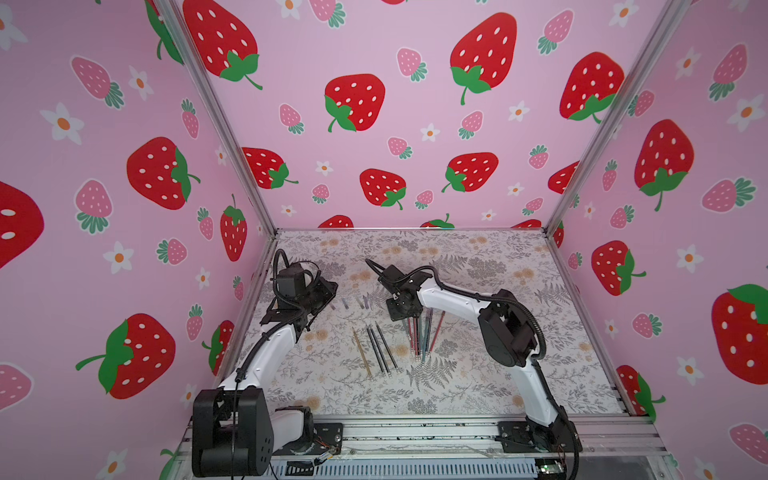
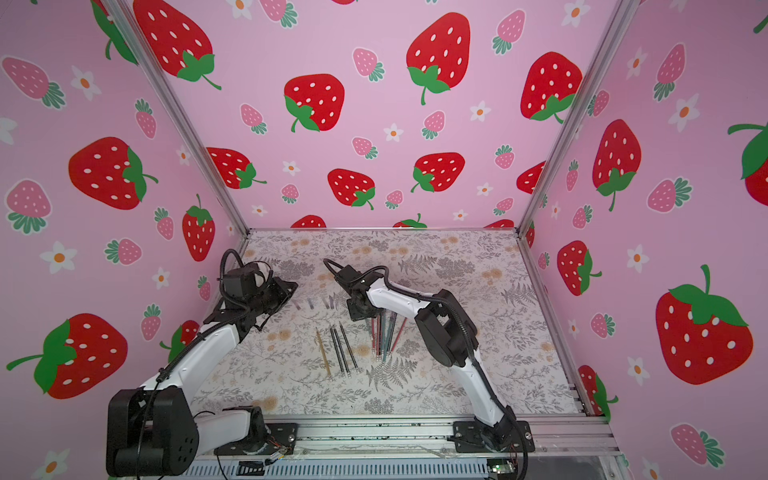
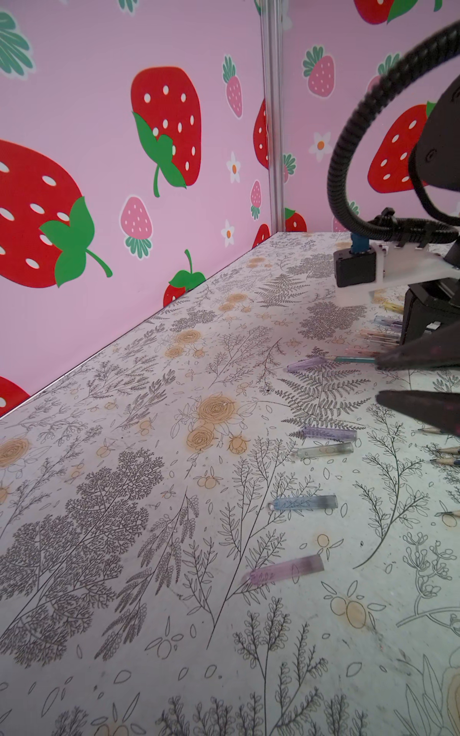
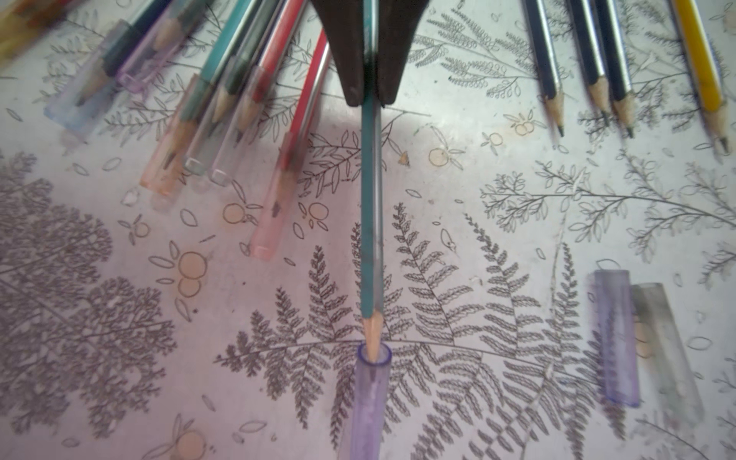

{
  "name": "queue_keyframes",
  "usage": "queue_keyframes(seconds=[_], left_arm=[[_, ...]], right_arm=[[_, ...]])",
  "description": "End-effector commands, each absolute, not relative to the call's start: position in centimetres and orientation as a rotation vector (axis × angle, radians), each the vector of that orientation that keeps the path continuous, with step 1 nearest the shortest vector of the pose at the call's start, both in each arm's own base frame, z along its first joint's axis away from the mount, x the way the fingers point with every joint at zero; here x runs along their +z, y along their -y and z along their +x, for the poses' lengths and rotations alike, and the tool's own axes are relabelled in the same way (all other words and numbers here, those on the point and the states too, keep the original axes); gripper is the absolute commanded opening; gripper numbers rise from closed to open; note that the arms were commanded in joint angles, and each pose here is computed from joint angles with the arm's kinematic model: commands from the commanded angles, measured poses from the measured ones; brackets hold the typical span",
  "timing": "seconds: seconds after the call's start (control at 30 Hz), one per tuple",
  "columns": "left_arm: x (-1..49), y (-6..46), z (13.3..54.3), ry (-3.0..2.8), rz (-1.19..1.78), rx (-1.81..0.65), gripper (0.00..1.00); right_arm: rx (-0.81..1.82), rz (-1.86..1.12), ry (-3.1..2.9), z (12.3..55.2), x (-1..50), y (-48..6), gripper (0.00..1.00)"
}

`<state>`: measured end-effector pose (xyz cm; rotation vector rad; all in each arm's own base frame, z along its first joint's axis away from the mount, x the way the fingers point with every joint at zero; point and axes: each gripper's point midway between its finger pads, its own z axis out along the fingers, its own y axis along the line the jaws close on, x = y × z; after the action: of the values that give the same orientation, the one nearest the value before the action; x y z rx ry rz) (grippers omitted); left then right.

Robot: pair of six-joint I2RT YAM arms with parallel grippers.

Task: Remove the protective cover of the pencils
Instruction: Pick up the pencil from the center of the board.

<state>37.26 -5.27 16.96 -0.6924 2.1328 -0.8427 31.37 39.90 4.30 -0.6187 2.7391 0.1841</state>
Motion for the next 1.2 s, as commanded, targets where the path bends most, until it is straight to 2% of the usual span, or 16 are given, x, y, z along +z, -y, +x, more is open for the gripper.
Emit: queue_keyframes(seconds=[0.0, 0.3, 0.5, 0.7, 0.87, 1.17], left_arm=[[17.1, 5.3, 37.2, -2.125, -0.687, -0.861, 0.16], [15.9, 5.8, 38.2, -2.153, -0.682, -0.892, 0.16], [14.8, 7.2, 39.8, -2.194, -0.650, -0.931, 0.17], [14.4, 11.0, 41.5, -2.259, -0.536, -0.974, 0.16], [14.2, 14.0, 42.6, -2.304, -0.455, -0.975, 0.20], [12.6, 16.8, 44.2, -2.380, -0.408, -0.932, 0.23]], right_arm=[[0.205, -0.607, -2.714, 31.6, 5.7, -39.8, 0.00], [0.169, -0.601, -2.762, 31.6, 4.1, -39.8, 0.00], [0.201, -0.583, -2.752, 31.2, 5.5, -39.6, 0.00], [0.262, -0.536, -2.781, 28.9, 5.6, -39.4, 0.00], [0.320, -0.504, -2.779, 26.5, 5.4, -39.2, 0.00], [0.320, -0.526, -2.785, 23.9, 4.8, -39.2, 0.00]])
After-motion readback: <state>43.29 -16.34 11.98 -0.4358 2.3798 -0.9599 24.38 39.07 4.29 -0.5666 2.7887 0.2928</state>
